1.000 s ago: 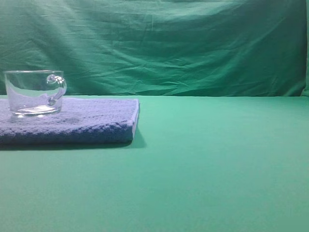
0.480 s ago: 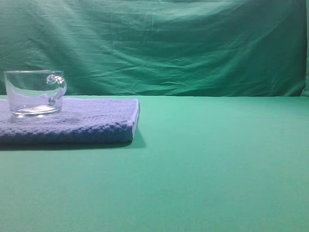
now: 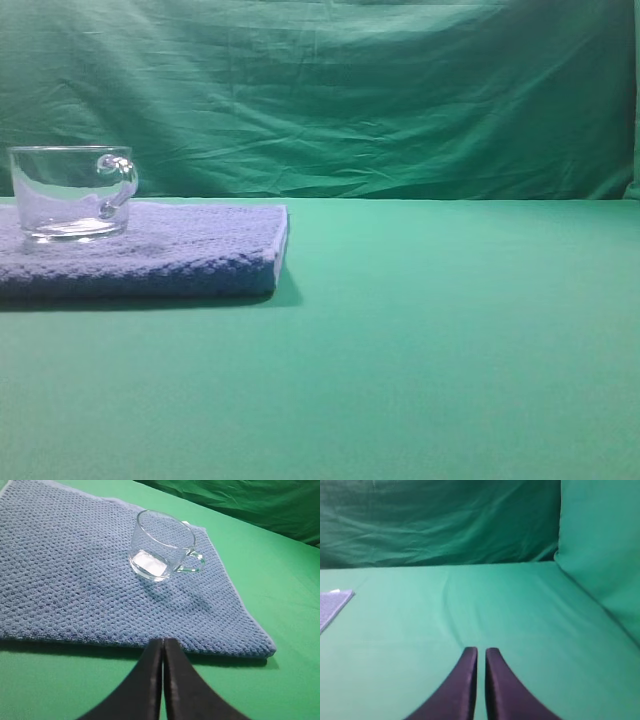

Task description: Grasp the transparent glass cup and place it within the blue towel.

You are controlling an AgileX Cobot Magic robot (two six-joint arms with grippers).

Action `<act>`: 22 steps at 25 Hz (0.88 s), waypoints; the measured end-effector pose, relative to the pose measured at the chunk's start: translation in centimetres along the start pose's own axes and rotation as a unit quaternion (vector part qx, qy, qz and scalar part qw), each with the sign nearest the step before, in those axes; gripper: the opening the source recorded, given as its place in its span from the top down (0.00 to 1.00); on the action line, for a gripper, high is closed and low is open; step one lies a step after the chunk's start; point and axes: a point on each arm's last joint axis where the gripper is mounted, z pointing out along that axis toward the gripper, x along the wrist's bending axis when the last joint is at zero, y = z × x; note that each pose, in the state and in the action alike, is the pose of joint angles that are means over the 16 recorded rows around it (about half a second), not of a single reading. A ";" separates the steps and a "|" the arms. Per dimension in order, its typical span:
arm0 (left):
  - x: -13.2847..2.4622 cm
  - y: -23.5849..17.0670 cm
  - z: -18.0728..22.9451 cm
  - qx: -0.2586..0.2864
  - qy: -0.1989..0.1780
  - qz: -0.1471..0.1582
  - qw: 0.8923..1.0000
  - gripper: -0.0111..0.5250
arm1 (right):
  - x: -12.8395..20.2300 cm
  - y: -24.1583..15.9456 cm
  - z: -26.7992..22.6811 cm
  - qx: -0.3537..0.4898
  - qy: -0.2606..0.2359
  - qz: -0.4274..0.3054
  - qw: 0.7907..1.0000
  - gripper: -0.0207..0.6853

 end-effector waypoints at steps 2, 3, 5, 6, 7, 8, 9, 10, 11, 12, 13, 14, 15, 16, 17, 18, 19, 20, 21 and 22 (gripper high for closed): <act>0.0 0.0 0.0 0.000 0.000 0.000 1.000 0.98 | 0.0 -0.3 0.1 0.006 0.000 0.001 1.000 0.90; 0.0 0.0 0.0 0.000 0.000 0.000 1.000 0.98 | 0.0 -0.4 0.1 0.008 0.000 0.001 1.000 0.90; 0.0 0.0 0.0 0.000 0.000 0.000 1.000 0.98 | 0.0 -0.5 0.2 0.011 -0.001 0.001 1.000 0.90; 0.0 0.0 0.0 0.000 0.000 0.000 1.000 0.98 | 0.0 -0.5 0.2 0.012 -0.001 0.001 1.000 0.90; 0.0 0.0 0.0 0.000 0.000 0.000 1.000 0.98 | 0.0 -0.6 0.2 0.013 -0.001 0.001 1.000 0.90; 0.0 0.0 0.0 0.000 0.000 0.000 1.000 0.98 | 0.0 -0.6 0.2 0.014 -0.001 0.001 1.000 0.90; 0.0 0.0 0.0 0.000 0.000 0.000 1.000 0.98 | 0.0 -0.6 0.2 0.015 -0.002 0.001 1.000 0.90; 0.0 0.0 0.0 0.000 0.000 0.000 1.000 0.98 | 0.0 -0.6 0.2 0.015 -0.002 0.001 1.000 0.90; 0.0 0.0 0.0 0.000 0.000 0.000 1.000 0.98 | 0.0 -0.6 0.2 0.016 -0.002 0.001 1.000 0.90; 0.0 0.0 0.0 0.000 0.000 0.000 1.000 0.98 | 0.0 -0.6 0.2 0.016 -0.002 0.001 1.000 0.90; 0.0 0.0 0.0 0.000 0.000 0.000 1.000 0.98 | 0.0 -0.6 0.2 0.016 -0.002 0.001 1.000 0.90; 0.0 0.0 0.0 0.000 0.000 0.000 1.000 0.98 | 0.0 -0.6 0.2 0.016 -0.002 0.001 1.000 0.90; 0.0 0.0 0.0 0.000 0.000 0.000 1.000 0.98 | 0.0 -0.6 0.2 0.016 -0.002 0.001 1.000 0.90; 0.0 0.0 0.0 0.000 0.000 0.000 1.000 0.98 | 0.0 -0.6 0.2 0.016 -0.002 0.001 1.000 0.90; 0.0 0.0 0.0 0.000 0.000 0.000 1.000 0.98 | 0.0 -0.6 0.2 0.016 -0.002 0.001 1.000 0.90; 0.0 0.0 0.0 0.000 0.000 0.000 1.000 0.98 | 0.0 -0.6 0.2 0.016 -0.002 0.001 1.000 0.90; 0.0 0.0 0.0 0.000 0.000 0.000 1.000 0.98 | 0.0 -0.6 0.2 0.016 -0.002 0.001 1.000 0.90; 0.0 0.0 0.0 0.000 0.000 0.000 1.000 0.98 | 0.0 -0.6 0.2 0.016 -0.002 0.001 1.000 0.90; 0.0 0.0 0.0 0.000 0.000 0.000 1.000 0.98 | 0.0 -0.6 0.2 0.016 -0.002 0.001 1.000 0.90; 0.0 0.0 0.0 0.000 0.000 0.000 1.000 0.98 | 0.0 -0.6 0.2 0.016 -0.002 0.001 1.000 0.90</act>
